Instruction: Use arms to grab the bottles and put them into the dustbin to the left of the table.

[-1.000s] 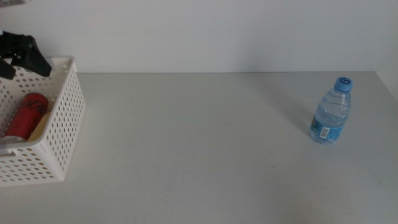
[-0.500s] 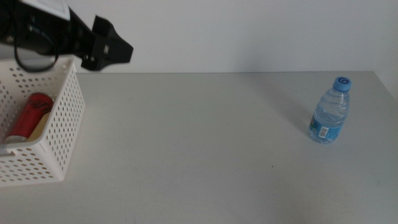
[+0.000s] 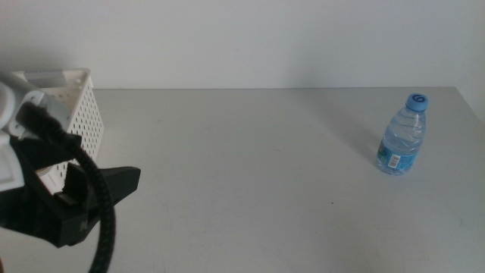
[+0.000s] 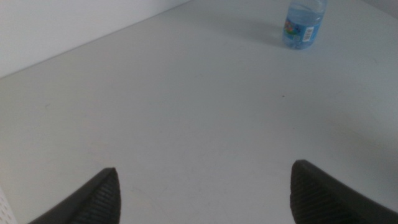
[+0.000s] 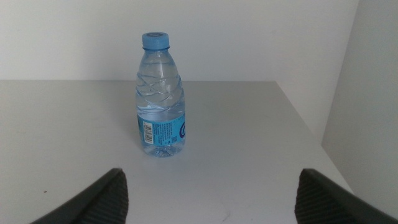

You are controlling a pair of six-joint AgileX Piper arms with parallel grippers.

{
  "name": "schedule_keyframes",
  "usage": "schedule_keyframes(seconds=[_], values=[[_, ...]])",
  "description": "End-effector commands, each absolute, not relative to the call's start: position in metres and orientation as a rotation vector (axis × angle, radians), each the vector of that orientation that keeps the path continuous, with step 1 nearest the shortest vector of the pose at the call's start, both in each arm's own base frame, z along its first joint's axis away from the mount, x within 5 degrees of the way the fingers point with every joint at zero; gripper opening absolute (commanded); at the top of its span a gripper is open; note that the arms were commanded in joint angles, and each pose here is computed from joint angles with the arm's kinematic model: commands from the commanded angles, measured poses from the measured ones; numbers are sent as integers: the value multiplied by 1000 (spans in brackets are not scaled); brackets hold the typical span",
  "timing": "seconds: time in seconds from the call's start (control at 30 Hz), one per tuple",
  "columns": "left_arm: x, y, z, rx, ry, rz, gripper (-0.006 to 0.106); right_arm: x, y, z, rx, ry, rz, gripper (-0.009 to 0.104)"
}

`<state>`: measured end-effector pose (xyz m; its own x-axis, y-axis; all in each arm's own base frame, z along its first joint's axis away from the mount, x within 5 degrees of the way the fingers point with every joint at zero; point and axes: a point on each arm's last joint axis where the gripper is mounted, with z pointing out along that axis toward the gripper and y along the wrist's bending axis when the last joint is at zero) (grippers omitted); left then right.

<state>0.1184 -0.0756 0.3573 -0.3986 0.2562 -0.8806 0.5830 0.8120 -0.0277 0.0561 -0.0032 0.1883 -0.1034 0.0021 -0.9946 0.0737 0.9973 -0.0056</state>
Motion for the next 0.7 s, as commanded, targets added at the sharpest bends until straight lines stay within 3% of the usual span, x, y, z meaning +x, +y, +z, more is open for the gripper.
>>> schedule_keyframes(seconds=[0.0,0.67], values=[[113,-73,366,506,1923,-453,93,54,-4,199,48,1574,-82,75],[107,-68,372,534,1831,-388,93,54,-4,199,48,1574,-82,75]])
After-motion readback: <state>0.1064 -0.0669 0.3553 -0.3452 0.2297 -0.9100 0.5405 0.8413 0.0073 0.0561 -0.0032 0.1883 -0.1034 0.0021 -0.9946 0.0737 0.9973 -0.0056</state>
